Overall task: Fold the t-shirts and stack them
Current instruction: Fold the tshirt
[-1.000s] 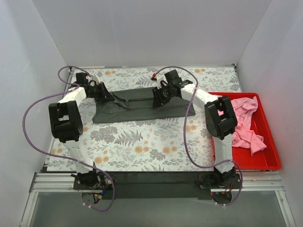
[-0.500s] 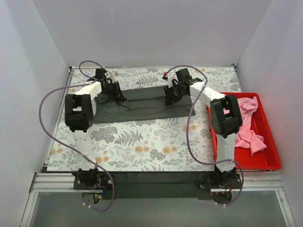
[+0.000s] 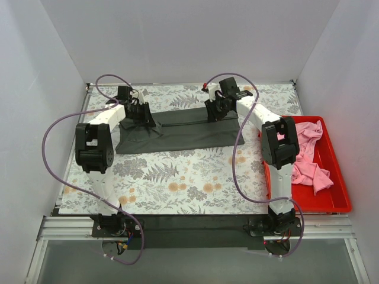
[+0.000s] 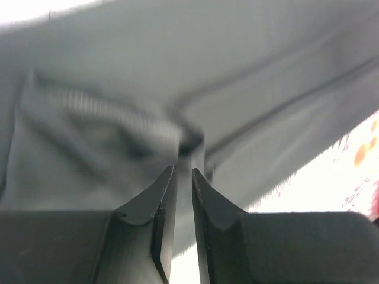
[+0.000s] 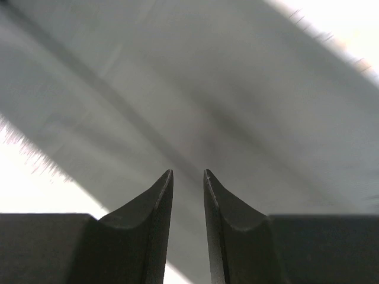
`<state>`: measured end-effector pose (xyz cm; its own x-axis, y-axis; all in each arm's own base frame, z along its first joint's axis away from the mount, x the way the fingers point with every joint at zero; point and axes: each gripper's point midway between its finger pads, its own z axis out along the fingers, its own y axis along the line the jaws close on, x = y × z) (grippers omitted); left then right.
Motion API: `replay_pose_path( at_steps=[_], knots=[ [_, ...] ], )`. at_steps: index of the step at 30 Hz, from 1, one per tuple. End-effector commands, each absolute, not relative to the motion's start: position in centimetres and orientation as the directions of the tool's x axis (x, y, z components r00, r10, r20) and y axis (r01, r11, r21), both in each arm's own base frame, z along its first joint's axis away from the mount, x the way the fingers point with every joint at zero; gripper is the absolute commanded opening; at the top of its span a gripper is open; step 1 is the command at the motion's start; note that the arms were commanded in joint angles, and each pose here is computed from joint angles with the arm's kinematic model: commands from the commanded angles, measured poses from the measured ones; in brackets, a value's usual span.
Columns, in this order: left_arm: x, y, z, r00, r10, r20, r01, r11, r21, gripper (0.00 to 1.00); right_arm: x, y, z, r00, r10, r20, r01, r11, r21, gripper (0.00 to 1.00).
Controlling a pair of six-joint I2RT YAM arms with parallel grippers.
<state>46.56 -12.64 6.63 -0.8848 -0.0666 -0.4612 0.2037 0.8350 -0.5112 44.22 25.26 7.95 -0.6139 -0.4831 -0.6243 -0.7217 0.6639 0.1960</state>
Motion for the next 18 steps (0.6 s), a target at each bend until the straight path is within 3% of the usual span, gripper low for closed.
replay_pose_path(
  at_steps=[1,9,18],
  knots=[
    [44.5,-10.7,12.4,-0.814,-0.04,-0.58,0.253,0.874,-0.415,0.16,49.0,24.3,10.2,-0.528,-0.494,-0.691,-0.723,0.688,0.061,0.33],
    [38.7,-7.8,8.9,-0.889,-0.019,-0.457,0.147,0.934,-0.325,0.21,53.1,22.2,5.5,-0.514,-0.594,-0.618,-0.693,0.713,-0.109,0.34],
    [39.0,-6.0,5.8,-0.915,-0.073,-0.397,0.029,0.969,-0.244,0.18,50.6,19.9,0.5,-0.551,-0.681,-0.482,-0.723,0.678,-0.131,0.33]
  ],
)
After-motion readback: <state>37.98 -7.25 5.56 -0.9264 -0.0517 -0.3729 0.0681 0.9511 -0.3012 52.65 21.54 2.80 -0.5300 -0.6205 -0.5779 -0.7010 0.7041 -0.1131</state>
